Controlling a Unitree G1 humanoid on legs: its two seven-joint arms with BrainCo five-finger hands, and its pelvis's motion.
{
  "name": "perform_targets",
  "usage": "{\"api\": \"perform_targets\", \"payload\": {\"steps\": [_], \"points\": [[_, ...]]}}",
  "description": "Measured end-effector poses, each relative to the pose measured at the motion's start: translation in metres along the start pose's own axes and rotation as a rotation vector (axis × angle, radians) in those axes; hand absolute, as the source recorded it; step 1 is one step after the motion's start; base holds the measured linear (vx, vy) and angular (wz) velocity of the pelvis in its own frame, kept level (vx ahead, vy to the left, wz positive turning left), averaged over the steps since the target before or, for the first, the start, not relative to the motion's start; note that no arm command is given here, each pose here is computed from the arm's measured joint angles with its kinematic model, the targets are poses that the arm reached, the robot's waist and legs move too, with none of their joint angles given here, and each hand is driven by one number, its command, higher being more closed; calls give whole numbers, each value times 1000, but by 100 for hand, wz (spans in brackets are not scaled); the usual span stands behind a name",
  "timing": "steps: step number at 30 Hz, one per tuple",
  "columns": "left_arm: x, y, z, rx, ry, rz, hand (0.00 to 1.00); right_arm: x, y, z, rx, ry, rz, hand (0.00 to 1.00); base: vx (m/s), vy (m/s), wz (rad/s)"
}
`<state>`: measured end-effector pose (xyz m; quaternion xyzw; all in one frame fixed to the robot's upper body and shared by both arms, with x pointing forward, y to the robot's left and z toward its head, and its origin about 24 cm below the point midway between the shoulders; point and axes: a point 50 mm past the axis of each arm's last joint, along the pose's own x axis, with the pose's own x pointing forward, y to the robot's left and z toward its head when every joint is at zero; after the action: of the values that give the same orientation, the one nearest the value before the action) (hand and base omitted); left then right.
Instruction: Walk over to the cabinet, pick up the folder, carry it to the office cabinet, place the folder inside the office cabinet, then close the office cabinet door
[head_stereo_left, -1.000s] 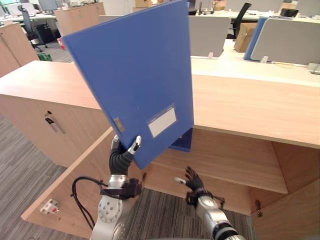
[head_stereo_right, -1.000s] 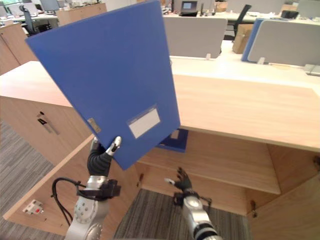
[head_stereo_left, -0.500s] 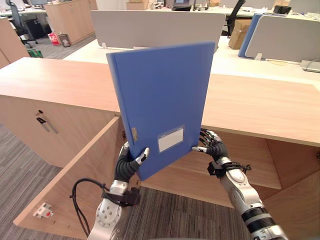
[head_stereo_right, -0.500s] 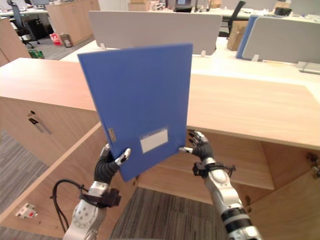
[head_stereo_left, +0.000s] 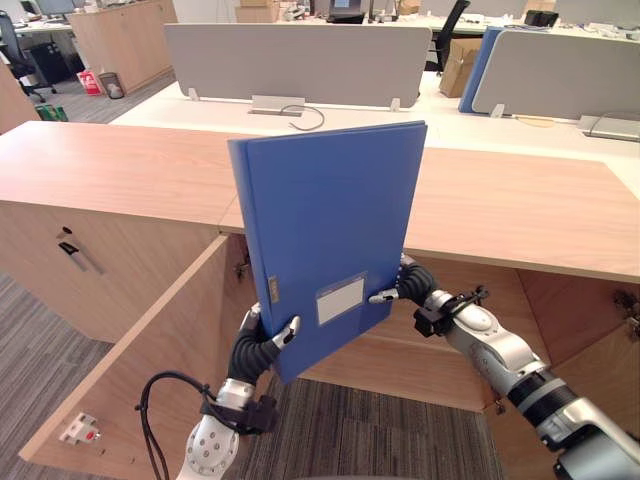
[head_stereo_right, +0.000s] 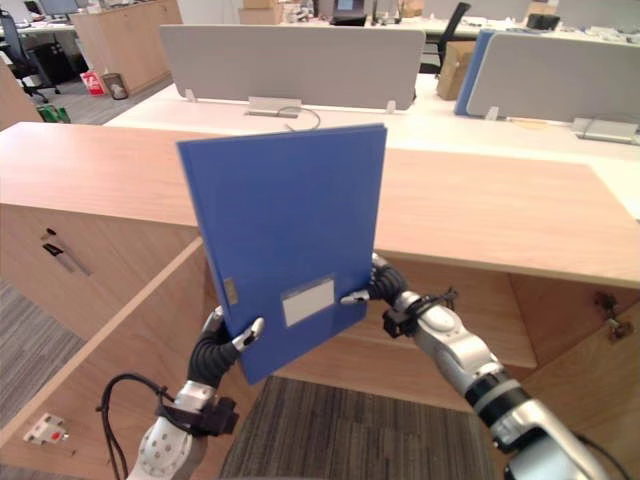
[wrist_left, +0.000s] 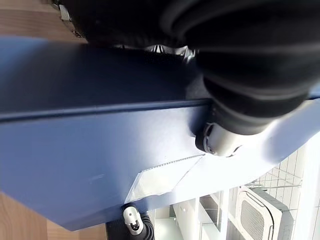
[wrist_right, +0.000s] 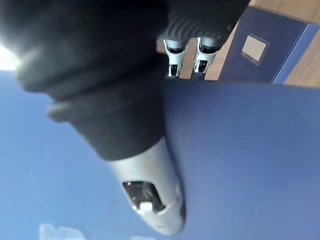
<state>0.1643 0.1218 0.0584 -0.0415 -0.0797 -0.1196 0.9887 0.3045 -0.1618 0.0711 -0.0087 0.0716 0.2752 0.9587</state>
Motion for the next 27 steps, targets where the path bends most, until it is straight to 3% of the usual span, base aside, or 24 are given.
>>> {"api": "perform_targets", "payload": {"steps": [9, 10, 20, 21, 24, 27], "points": [[0, 1, 3, -50, -27, 20, 100, 16, 9, 43, 47, -139, 100, 0, -39, 16, 1], [-1, 2, 3, -48, -27, 20, 100, 17, 9, 44, 76, -143, 100, 100, 0, 0, 0], [-16, 9, -3, -32, 24, 51, 100, 19, 20, 34, 175, -101, 143, 100, 0, 0, 0], [-18, 9, -4, -29, 31, 52, 0, 19, 21, 34, 174, -96, 146, 100, 0, 0, 0], [-26, 10, -13, -4, 92, 19, 0, 20, 22, 38, 111, -78, 178, 100, 0, 0, -3], [-39, 0, -34, -7, 233, -84, 0, 17, 26, 60, -120, -104, 254, 100, -2, 4, -12]]}}
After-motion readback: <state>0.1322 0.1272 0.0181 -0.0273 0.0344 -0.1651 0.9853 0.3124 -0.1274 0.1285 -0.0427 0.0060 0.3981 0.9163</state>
